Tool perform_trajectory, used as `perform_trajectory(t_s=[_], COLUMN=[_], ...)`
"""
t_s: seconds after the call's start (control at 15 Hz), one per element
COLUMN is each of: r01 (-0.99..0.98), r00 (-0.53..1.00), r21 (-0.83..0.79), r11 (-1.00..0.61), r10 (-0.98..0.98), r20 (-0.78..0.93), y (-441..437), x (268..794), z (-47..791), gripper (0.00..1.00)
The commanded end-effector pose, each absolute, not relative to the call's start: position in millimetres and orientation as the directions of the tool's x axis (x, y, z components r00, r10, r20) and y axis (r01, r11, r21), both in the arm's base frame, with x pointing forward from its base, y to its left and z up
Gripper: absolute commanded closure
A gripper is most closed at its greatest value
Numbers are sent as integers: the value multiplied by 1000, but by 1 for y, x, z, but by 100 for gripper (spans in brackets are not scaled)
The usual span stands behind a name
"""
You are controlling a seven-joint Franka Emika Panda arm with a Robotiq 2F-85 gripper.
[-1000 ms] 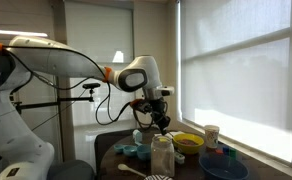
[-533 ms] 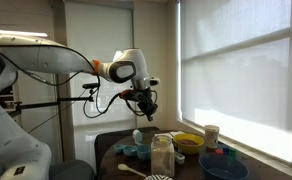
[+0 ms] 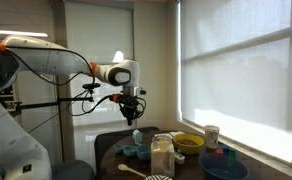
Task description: Pick up three pinches of sugar from the sugar jar and put each pinch into a different blue scoop of the three blue scoops on the table
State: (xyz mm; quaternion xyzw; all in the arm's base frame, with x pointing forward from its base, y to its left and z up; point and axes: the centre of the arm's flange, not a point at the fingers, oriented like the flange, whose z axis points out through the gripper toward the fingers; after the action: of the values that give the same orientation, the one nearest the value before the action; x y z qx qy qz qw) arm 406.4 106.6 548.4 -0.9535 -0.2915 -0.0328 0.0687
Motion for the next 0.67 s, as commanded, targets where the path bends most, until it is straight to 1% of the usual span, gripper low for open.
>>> perform_trajectory(t_s=[0.0,0.07,0.4,0.47,0.6], r01=[632,601,621,621,658], r00=[771,799,781,781,747], r21=[-149,-124,-131,-130,-153], r11=[-760,-790,-773,-772,-738], r10=[636,599,624,624,664], r20=[24,52,24,24,10], y=[132,123,131,131,142], x=[407,404,407,407,403], z=[525,534,522,522,510], gripper=[99,97,97,99,99])
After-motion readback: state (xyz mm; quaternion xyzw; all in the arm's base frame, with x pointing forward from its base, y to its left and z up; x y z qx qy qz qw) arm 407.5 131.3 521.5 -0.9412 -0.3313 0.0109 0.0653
